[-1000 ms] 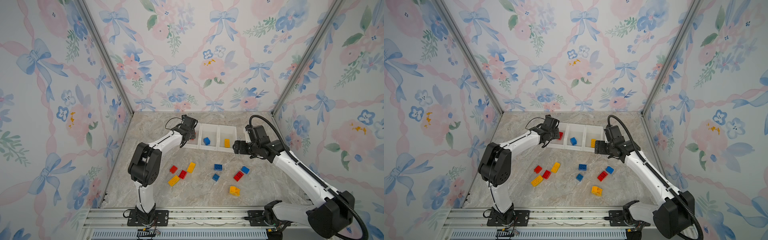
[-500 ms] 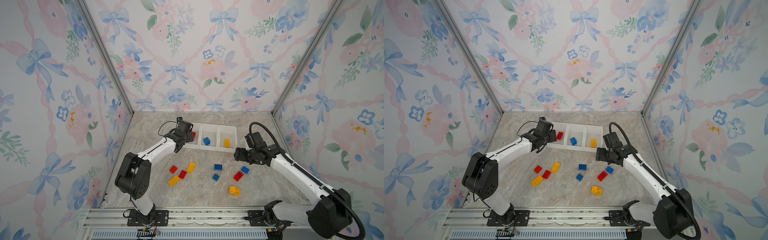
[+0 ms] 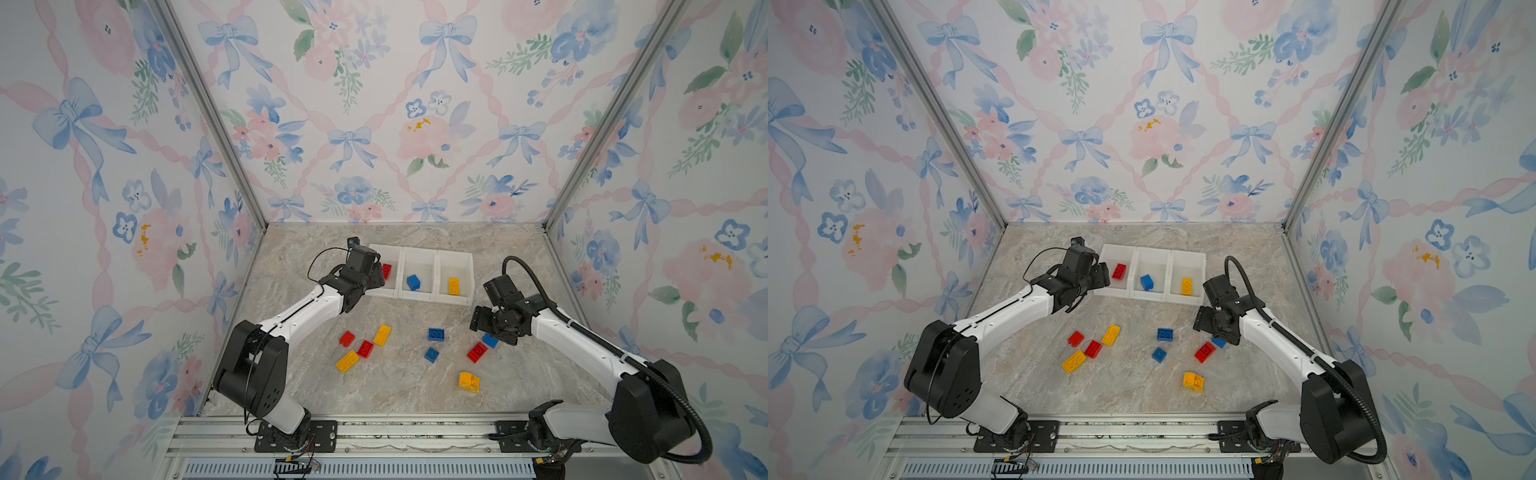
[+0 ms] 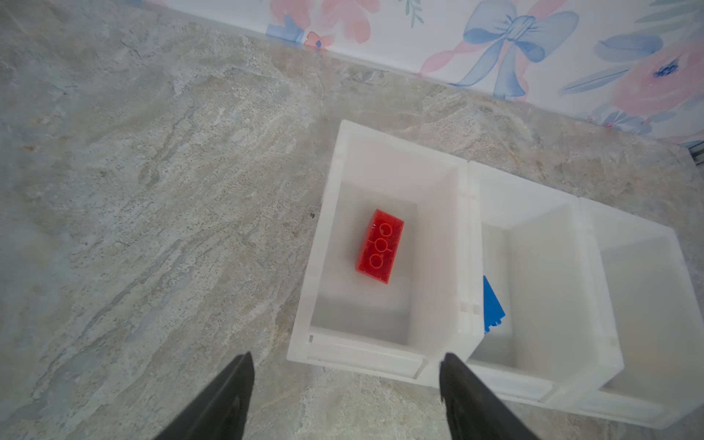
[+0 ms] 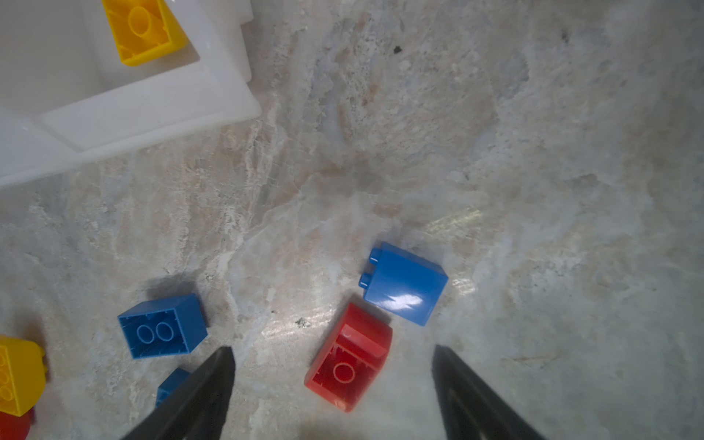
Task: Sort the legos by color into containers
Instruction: 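Grasp a blue brick with the right gripper while the left gripper draws back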
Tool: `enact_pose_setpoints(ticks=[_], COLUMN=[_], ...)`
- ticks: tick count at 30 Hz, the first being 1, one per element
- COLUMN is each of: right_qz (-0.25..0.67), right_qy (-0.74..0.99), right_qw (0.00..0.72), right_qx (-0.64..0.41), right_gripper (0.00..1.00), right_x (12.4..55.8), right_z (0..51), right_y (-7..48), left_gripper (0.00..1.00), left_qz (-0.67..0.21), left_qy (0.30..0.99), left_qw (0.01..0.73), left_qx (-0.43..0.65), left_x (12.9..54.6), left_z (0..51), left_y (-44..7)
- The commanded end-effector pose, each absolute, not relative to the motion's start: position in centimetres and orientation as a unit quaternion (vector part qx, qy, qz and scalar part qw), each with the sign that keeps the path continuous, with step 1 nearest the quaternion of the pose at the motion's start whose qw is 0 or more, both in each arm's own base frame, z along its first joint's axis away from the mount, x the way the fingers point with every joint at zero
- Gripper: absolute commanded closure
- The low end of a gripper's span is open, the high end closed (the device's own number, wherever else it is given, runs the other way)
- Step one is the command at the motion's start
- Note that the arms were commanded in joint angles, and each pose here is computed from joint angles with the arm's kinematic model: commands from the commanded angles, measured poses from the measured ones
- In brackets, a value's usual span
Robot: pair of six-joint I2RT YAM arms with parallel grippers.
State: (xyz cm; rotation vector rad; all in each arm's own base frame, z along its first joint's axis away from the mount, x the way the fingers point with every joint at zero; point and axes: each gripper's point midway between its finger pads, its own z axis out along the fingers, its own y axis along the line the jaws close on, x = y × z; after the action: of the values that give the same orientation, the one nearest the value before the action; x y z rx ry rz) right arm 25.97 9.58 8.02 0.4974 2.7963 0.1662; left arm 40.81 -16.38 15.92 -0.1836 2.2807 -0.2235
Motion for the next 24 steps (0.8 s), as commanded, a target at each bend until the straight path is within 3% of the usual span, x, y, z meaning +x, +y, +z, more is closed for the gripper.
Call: enact_pose_setpoints(ticks=[1, 11, 24], right_qz=[0.051, 0.051, 0.037], right_qy=[0.965, 0.951, 0.951], right_qw=[0.138, 0.117, 0.09], right_qx=[0.216, 0.281, 0.294], right_gripper=[0.18, 0.23, 0.26], right_x=[25.8, 26.1, 26.7], right_z=[6.8, 4.3, 2.1], right_y=[8.8, 7.2, 6.7], left_gripper=[0.2, 0.17, 0.15], left_qz=[-0.103, -0.104, -0.103], left_qy=[0.899, 0.898, 0.896], left_qw=[0.419, 0.42, 0.422], left_qx=[-0.076, -0.082, -0.091], left_x=[40.3, 39.3, 39.1], left_z=[16.8, 16.7, 16.8], left_y=[-16.4, -15.7, -14.9])
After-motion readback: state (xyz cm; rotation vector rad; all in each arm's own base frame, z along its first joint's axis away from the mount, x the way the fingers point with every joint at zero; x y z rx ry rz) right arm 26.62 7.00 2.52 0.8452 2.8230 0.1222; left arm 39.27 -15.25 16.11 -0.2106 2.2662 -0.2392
